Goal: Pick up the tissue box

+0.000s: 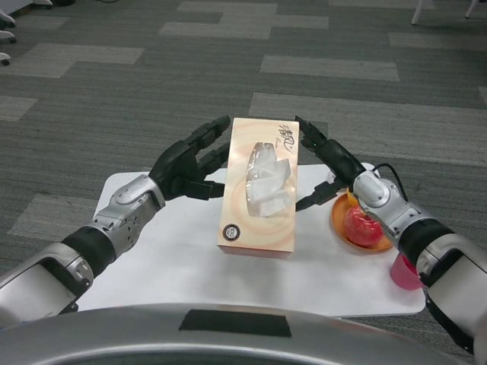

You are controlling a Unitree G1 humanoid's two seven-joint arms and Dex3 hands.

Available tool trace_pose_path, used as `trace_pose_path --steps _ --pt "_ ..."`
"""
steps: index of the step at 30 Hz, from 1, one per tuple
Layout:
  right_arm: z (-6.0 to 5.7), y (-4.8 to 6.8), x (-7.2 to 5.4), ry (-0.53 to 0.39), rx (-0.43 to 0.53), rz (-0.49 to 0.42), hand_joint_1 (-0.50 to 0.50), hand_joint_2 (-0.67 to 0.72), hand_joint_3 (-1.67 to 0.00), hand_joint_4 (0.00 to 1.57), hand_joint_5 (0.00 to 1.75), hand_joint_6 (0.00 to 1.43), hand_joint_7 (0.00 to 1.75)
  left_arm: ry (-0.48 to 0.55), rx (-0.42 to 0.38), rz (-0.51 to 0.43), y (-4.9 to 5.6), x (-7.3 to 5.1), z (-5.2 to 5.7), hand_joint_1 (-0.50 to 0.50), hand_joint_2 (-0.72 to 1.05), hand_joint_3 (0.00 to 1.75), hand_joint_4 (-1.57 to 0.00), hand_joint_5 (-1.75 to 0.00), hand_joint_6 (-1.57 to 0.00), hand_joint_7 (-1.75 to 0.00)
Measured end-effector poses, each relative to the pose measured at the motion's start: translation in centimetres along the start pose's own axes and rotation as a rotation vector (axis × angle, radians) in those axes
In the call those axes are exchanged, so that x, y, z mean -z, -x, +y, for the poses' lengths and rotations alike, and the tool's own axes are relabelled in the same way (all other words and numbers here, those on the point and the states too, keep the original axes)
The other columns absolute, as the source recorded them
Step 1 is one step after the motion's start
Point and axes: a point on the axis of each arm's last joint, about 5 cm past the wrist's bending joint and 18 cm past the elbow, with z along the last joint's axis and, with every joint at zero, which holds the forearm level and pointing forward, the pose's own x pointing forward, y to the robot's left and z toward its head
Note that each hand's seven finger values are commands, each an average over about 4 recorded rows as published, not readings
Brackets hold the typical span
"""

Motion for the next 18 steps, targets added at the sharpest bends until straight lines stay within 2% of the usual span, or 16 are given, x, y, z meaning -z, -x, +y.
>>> trace_pose_path --steps 3,7,18 --pt "0.00 -0.01 -0.03 -0.001 0.000 -0.002 -0.40 -0.51 -0.24 0.00 0.10 0.00 0.00 -0.005 0.000 0.000 0.06 -0.03 0.02 0.50 1.05 0.17 0.00 0.00 0.00 0.00" --pt "-0.05 -0.03 -0.09 -0.003 0.004 -0.006 -0.42 -0.54 -0.24 0.00 0.10 0.00 0.00 -0.005 -0.002 -0.006 0.07 -0.13 0.04 0.50 1.05 0.13 0.00 0.00 0.00 0.00" --pt "-0.26 0.01 -0.28 -0.005 0.012 -0.020 -0.42 -0.54 -0.24 0.00 0.10 0.00 0.00 -0.007 0.002 -0.020 -0.02 -0.45 0.01 0.50 1.05 0.17 0.00 0.00 0.00 0.00"
